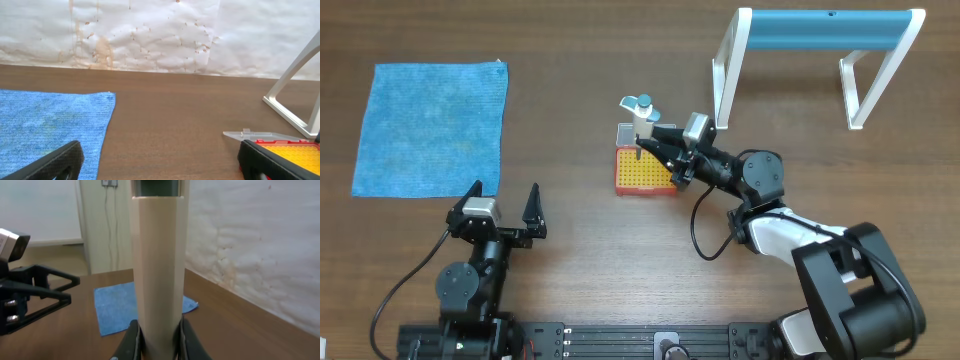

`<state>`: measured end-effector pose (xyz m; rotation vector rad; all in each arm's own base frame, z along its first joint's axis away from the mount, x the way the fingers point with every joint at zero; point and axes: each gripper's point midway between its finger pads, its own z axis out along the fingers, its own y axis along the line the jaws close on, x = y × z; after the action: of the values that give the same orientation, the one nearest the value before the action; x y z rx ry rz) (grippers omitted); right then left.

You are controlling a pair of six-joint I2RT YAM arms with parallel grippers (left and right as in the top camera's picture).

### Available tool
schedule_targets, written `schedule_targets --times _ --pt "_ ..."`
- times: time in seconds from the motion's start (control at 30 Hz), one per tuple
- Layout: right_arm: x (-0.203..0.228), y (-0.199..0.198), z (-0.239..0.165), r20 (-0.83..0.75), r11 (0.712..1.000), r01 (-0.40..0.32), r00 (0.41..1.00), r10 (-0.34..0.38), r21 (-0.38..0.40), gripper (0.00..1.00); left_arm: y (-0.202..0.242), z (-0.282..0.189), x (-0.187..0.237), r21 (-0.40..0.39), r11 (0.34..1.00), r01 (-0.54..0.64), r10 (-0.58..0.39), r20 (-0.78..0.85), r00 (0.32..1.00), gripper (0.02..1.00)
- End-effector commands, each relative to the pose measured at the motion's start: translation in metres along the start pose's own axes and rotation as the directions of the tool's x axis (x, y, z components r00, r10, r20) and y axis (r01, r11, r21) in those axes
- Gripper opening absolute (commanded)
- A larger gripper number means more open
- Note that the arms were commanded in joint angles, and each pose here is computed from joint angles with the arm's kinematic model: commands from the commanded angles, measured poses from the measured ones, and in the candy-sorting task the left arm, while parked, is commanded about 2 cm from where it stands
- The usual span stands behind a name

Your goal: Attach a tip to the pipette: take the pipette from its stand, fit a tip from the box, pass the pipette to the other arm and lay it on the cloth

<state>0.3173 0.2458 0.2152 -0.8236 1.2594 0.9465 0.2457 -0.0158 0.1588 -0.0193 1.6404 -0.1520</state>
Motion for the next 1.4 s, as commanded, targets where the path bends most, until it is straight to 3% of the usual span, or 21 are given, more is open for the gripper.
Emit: schedule_targets --times 0.03,0.17,0.27,0.5,1.4 --pt "0.013 0.000 0.002 -0.015 0.999 -0.038 0.999 0.038 -0.003 0.073 -0.003 0.000 0.002 0.017 1.000 -0.009 0.009 -0.006 1.000 0.998" --pt "0.022 -0.002 0.002 -0.025 0.999 -0.043 0.999 0.043 0.003 0.077 -0.003 0.000 0.002 0.017 1.000 -0.009 0.009 -0.006 1.000 0.998" --pt "0.028 -0.003 0.003 -0.035 1.000 -0.006 0.999 0.007 0.006 0.080 -0.003 0.000 0.002 0.017 1.000 -0.009 0.009 -0.006 1.000 0.998" --pt "0.039 -0.022 0.002 -0.048 0.994 -0.018 0.999 0.023 0.108 0.077 -0.003 0.000 0.002 0.017 1.000 -0.009 0.009 -0.006 1.000 0.998" --pt "0.049 -0.016 0.002 -0.084 0.996 -0.052 0.995 0.058 0.074 0.080 -0.003 0.000 0.002 0.017 1.000 -0.009 0.009 -0.006 1.000 0.998"
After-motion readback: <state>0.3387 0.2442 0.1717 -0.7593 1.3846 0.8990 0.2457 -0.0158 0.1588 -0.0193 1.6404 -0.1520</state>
